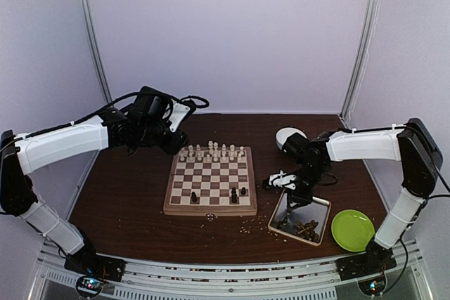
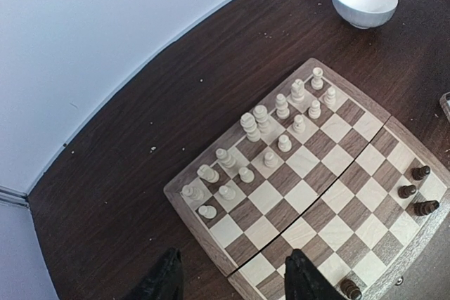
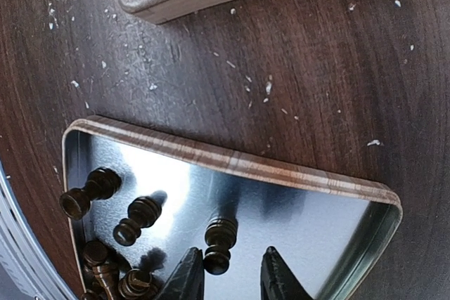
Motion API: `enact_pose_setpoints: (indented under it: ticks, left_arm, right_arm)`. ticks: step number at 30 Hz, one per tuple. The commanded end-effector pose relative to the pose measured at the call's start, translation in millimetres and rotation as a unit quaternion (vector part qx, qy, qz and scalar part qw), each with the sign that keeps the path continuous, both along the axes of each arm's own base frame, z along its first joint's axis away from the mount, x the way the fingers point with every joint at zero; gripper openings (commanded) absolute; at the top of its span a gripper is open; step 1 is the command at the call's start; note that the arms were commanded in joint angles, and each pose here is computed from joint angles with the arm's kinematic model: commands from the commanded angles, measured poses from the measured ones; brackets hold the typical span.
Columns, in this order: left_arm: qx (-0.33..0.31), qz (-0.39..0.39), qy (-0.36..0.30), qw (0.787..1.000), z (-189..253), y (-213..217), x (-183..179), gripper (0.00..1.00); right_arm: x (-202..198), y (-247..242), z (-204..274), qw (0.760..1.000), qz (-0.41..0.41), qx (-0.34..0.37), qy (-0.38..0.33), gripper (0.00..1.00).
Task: Set up the chess pieces on the board
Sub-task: Pick up the pawn from the storage box.
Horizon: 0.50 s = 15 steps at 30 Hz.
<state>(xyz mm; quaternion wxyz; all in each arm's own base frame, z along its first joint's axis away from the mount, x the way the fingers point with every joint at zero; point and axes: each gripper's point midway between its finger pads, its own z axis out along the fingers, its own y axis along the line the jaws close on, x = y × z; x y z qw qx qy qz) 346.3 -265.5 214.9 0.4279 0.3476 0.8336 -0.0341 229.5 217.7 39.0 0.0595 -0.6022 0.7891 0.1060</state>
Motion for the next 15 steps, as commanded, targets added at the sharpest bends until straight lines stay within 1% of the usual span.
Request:
enact_pose_setpoints:
  ticks: [1, 10, 13, 15]
  left_arm:
    - [-0.022, 0.001, -0.014, 1.000, 18, -2, 3, 0.51]
    - [-0.022, 0.000, -0.012, 1.000, 18, -2, 3, 0.51]
    - [-0.023, -0.001, -0.013, 1.000, 19, -3, 3, 0.51]
    - [-0.023, -0.001, -0.013, 1.000, 19, -2, 3, 0.51]
  right_arm:
    - [5, -1, -5, 1.000, -0.003, -0.015, -0.008, 0.26]
    - [4, -1, -6, 1.000, -0.001, -0.016, -0.003, 0.11]
    - [7, -2, -7, 1.000, -0.008, -0.022, -0.009, 0.06]
    - [15, -4, -7, 0.999, -0.021, -0.027, -0.022, 0.04]
